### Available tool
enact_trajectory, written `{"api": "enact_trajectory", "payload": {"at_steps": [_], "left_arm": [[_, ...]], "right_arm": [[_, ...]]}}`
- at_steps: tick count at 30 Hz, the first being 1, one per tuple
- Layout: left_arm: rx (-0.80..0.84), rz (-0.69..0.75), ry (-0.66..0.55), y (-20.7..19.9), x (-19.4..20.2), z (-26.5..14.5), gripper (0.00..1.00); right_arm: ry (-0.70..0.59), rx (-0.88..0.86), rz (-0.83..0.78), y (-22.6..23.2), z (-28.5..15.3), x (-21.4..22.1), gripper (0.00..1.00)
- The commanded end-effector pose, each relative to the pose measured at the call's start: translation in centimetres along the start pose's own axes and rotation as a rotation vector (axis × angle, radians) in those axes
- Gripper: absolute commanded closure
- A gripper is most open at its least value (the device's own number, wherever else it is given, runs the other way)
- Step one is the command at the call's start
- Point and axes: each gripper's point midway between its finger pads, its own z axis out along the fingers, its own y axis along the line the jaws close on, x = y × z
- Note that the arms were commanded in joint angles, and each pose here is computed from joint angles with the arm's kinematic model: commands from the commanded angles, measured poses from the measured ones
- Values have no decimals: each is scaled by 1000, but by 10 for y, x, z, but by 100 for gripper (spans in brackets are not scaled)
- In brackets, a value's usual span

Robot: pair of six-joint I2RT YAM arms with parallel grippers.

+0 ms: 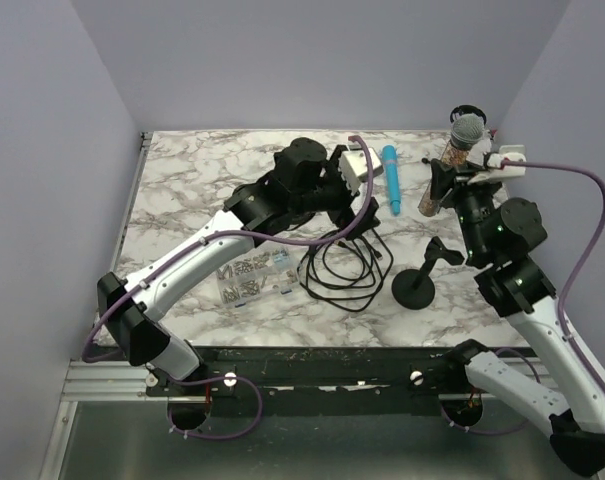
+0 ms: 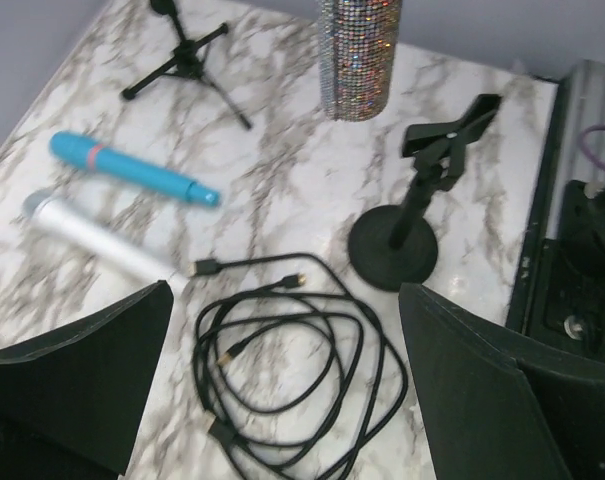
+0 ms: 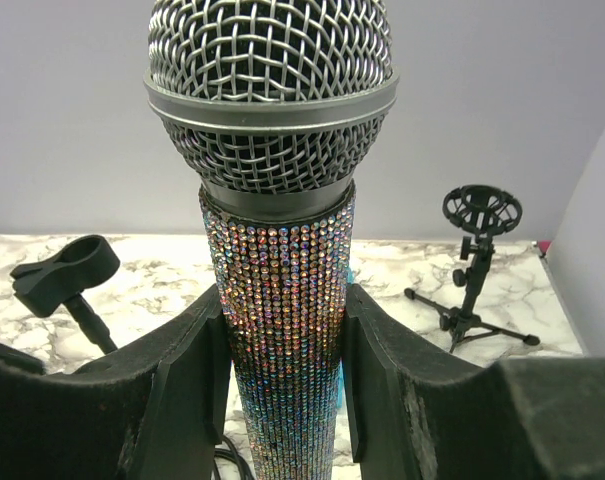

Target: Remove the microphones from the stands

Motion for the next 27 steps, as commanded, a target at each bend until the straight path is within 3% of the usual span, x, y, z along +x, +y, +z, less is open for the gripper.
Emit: {"api": "enact_trajectory", "payload": {"at_steps": [1, 14, 27], "left_arm": [[-285, -10, 159, 41, 14, -44, 1], [-570, 65, 77, 74, 18, -129, 1], [-762, 90, 19, 94, 22, -162, 1]], "right_arm": [[-7, 66, 82, 1, 24, -10, 99], [237, 122, -3, 31, 109, 87, 99], [428, 204, -155, 30, 173, 196, 99]]}}
